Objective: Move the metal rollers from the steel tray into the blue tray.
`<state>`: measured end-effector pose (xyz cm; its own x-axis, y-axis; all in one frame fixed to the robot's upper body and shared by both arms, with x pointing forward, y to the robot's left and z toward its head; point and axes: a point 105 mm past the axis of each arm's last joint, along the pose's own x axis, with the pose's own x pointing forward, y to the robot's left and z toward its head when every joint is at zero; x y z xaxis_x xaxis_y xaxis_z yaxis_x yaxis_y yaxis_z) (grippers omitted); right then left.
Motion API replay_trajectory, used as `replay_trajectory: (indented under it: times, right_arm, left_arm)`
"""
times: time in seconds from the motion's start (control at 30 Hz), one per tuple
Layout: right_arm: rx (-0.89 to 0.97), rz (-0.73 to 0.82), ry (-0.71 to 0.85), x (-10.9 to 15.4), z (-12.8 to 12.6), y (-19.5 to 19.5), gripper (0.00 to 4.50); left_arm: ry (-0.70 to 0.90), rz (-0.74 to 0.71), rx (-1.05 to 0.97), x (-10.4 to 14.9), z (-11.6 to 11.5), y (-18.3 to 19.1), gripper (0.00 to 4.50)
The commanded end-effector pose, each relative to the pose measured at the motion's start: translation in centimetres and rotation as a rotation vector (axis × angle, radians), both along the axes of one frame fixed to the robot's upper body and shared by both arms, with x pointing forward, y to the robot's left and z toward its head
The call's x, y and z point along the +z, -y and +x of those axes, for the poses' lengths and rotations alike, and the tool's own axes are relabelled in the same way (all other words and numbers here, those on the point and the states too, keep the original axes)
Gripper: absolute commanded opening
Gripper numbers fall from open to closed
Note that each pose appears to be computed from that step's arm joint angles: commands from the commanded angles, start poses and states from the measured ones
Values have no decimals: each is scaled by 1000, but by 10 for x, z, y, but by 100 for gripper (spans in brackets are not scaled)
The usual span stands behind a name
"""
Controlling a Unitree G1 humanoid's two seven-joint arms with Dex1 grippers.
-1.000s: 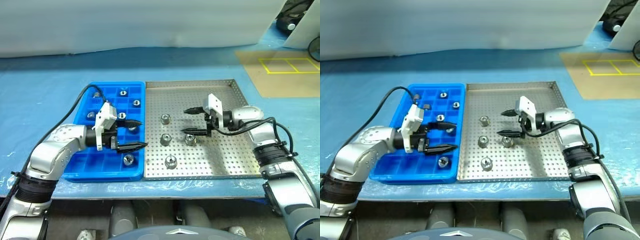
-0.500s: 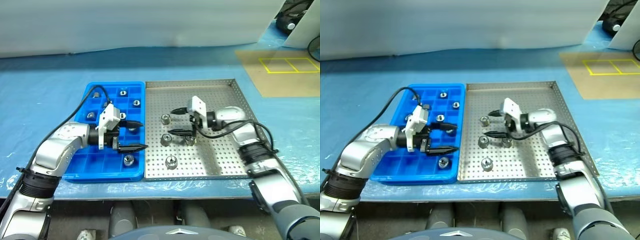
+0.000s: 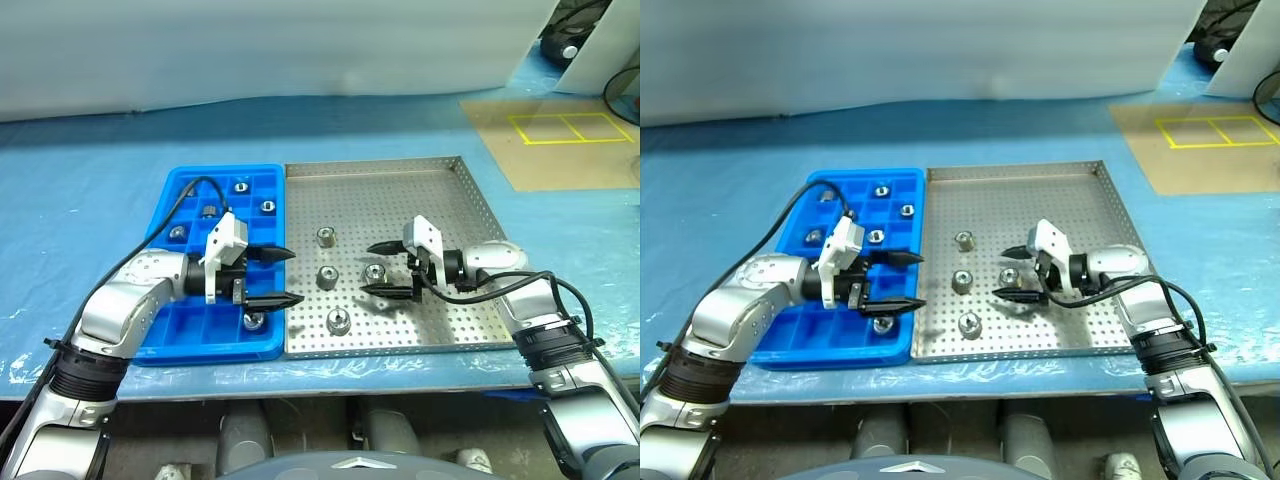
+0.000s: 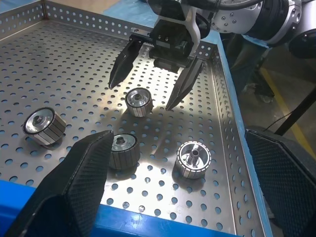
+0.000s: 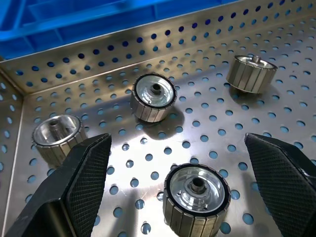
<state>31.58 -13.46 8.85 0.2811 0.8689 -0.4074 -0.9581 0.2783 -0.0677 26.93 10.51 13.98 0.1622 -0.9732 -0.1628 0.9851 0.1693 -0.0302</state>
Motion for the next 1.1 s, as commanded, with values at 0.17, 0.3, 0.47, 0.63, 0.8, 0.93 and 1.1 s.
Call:
replay_trajectory:
  times: [0.17, 0.3, 0.47, 0.63, 0.8, 0.93, 1.1]
  right_arm:
    - [-99, -21, -51, -24, 9, 24, 445]
    - [-107, -21, -57, -30, 10, 25, 445]
    - [-96, -17, -41, -31, 11, 20, 357]
    - [-92, -27, -18, -29, 13, 19, 265]
    - [-75, -8, 15, -23, 16, 11, 198]
    - [-66, -13, 64, -12, 24, 2, 181]
    - [0, 12, 109, 7, 28, -16, 181]
  left_arm:
    - [28, -1, -14, 9, -2, 0, 450]
    - [28, 4, -4, 9, -1, -3, 450]
    - [27, 5, 0, 9, -1, -4, 450]
    - [32, -5, 22, 12, 3, -6, 450]
    - [35, -3, 31, 14, 5, -10, 450]
    - [50, -1, 59, 17, 10, -16, 450]
    - [68, 1, 88, 21, 12, -23, 450]
